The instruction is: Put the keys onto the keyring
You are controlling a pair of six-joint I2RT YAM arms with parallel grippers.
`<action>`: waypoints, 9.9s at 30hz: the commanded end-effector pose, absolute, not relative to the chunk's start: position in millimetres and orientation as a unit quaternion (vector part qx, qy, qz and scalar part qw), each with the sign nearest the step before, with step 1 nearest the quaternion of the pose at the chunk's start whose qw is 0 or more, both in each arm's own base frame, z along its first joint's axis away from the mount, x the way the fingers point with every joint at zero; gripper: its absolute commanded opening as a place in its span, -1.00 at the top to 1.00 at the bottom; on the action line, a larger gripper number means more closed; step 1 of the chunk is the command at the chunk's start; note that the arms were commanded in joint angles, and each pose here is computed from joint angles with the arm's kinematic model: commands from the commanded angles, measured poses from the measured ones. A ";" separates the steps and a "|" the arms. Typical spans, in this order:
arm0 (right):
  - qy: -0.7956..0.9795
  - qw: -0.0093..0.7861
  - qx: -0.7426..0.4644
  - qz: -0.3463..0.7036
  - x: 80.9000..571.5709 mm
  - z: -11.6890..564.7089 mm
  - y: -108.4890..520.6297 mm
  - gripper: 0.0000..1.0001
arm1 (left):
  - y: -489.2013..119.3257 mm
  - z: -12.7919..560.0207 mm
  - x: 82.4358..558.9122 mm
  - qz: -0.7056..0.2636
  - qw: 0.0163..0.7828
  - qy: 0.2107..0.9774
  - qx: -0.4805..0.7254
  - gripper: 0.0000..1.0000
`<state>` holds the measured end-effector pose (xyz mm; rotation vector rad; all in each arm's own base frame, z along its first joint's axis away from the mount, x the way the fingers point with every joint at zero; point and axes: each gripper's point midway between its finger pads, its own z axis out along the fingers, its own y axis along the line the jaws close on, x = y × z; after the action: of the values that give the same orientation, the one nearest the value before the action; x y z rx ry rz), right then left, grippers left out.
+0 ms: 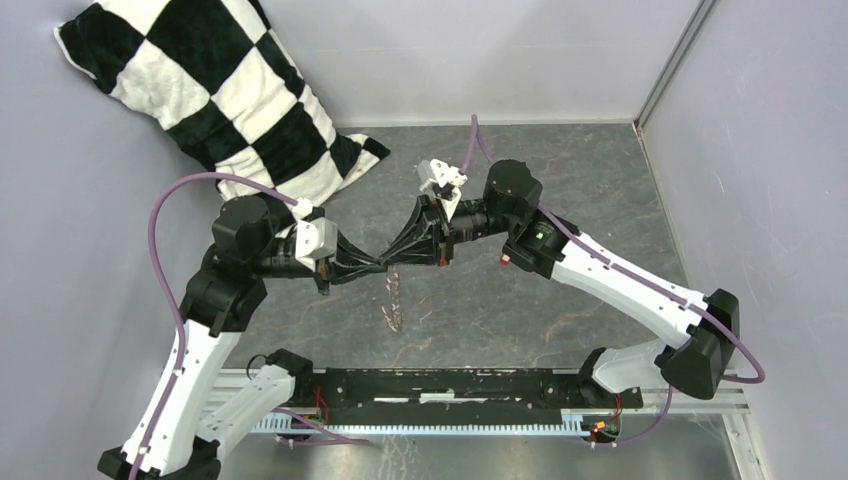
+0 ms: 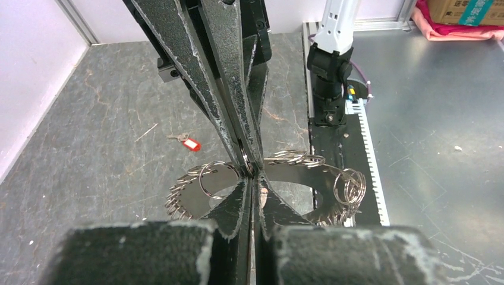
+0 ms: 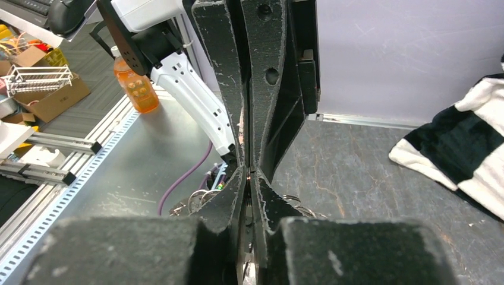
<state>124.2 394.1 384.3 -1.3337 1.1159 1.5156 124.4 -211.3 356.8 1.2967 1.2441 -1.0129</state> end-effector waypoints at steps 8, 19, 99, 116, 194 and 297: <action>0.392 0.397 -0.542 0.628 101.3 408.6 387.8 0.24 | -207.7 361.2 129.4 -0.388 0.553 0.502 0.541 0.95; 0.441 0.491 -0.539 0.524 130.5 419.2 369.9 -0.10 | -200.9 356.4 114.1 -0.349 0.568 0.451 0.593 0.96; 0.340 0.614 -0.578 0.415 110.1 420.0 362.7 0.32 | -211.9 400.3 118.9 -0.234 0.679 0.219 0.660 0.96; 0.329 0.590 -0.581 0.454 105.1 413.7 381.8 0.35 | -212.6 405.3 112.7 -0.264 0.673 0.232 0.651 0.95; 0.387 0.632 -0.570 0.355 140.3 440.1 354.6 0.98 | -191.5 349.2 92.9 -0.303 0.589 0.390 0.640 0.17; 0.353 0.581 -0.582 0.446 120.4 446.8 382.4 0.99 | -194.8 385.8 98.5 -0.196 0.692 0.234 0.654 0.41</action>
<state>123.7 384.0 399.4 -1.4308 0.9593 1.0380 107.3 -193.5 375.3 1.4787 0.5490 -0.3978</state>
